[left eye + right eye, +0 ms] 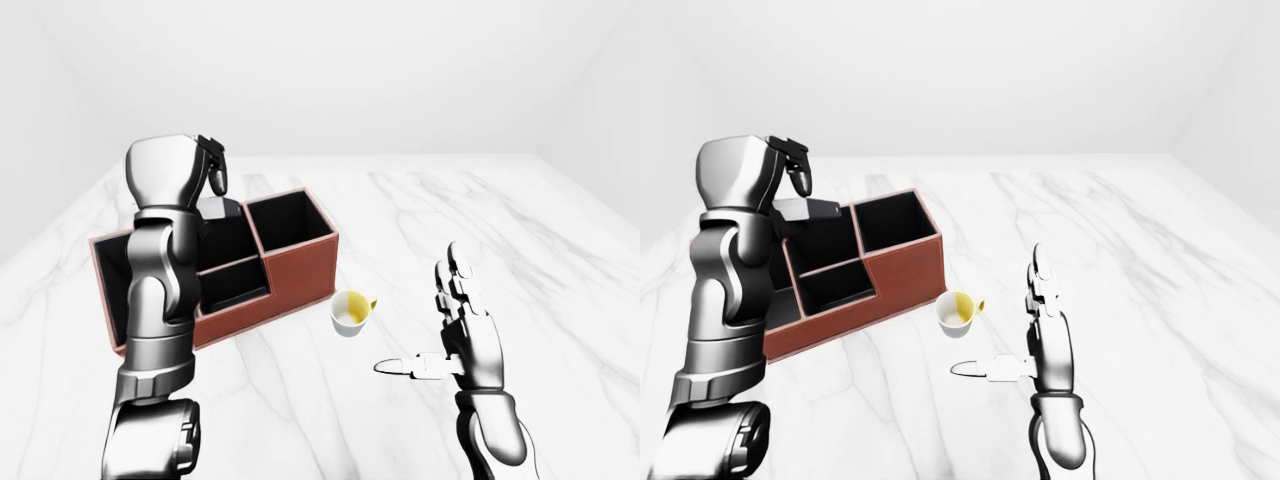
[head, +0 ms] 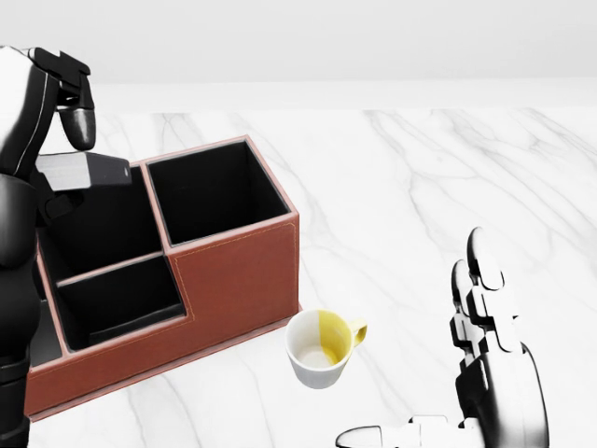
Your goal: Pick up the book and place it in the front compartment of the caddy.
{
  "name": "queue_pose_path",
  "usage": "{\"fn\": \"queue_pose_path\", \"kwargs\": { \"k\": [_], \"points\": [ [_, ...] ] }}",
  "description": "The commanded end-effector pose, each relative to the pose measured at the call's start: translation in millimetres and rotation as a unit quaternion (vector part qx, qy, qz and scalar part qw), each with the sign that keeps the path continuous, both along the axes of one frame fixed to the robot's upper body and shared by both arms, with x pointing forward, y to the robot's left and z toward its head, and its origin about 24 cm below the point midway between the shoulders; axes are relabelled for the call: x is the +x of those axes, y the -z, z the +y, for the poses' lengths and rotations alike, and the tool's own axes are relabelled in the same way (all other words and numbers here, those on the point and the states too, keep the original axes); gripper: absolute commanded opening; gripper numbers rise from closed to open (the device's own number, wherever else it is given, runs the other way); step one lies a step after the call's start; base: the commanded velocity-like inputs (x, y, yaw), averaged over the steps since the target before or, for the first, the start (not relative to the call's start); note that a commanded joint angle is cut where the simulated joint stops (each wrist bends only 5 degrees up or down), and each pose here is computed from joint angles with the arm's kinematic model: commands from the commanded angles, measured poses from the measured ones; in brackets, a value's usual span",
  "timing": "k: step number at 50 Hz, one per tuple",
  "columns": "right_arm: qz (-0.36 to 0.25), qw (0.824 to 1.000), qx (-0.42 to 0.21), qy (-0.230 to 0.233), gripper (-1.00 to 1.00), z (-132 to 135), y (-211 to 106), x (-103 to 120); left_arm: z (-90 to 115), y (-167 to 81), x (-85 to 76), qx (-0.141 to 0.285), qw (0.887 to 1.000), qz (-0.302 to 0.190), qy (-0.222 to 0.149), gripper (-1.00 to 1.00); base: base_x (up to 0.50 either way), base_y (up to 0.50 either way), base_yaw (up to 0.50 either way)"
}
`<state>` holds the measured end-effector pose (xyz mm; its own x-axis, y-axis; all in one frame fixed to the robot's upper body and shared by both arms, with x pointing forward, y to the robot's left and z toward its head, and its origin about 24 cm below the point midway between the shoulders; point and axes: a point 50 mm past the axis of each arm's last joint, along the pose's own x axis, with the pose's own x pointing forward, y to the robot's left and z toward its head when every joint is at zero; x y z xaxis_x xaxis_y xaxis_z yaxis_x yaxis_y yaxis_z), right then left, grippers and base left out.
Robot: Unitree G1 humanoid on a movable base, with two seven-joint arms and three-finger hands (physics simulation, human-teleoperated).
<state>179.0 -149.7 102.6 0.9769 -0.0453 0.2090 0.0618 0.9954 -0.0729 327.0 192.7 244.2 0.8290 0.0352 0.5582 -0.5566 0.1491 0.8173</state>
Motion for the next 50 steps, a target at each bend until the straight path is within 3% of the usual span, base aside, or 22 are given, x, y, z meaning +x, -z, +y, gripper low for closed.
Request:
{"fn": "queue_pose_path", "kwargs": {
  "k": [1, 5, 16, 28, 50],
  "points": [
    [0.0, 1.0, 0.0, 0.0, 1.0, 0, 0, 0, -3, 1, 21.9, 0.002, 1.0, -0.016, -0.01, -1.0, 0.0, 0.0, 0.0],
    [0.0, 1.0, 0.001, 0.001, 1.0, -1, -1, 0, -1, 8, 32.0, 0.001, 1.0, -0.011, -0.021, -1.0, 0.0, 0.0, 0.0],
    [0.0, 1.0, 0.002, 0.001, 1.0, -1, 1, 1, 0, 11, 34.9, 0.016, 0.999, -0.015, -0.031, -1.0, 0.0, 0.0, 0.0],
    [0.0, 1.0, 0.002, 0.002, 1.0, -1, 0, 1, 2, 9, 24.9, 0.055, 0.996, -0.043, -0.053, -1.0, 0.0, 0.0, 0.0],
    [0.001, 1.0, 0.002, 0.003, 1.0, -1, 1, 2, -1, 30, 35.9, 0.027, 0.998, -0.016, -0.045, -1.0, 0.0, 0.0, 0.0]
  ]
}}
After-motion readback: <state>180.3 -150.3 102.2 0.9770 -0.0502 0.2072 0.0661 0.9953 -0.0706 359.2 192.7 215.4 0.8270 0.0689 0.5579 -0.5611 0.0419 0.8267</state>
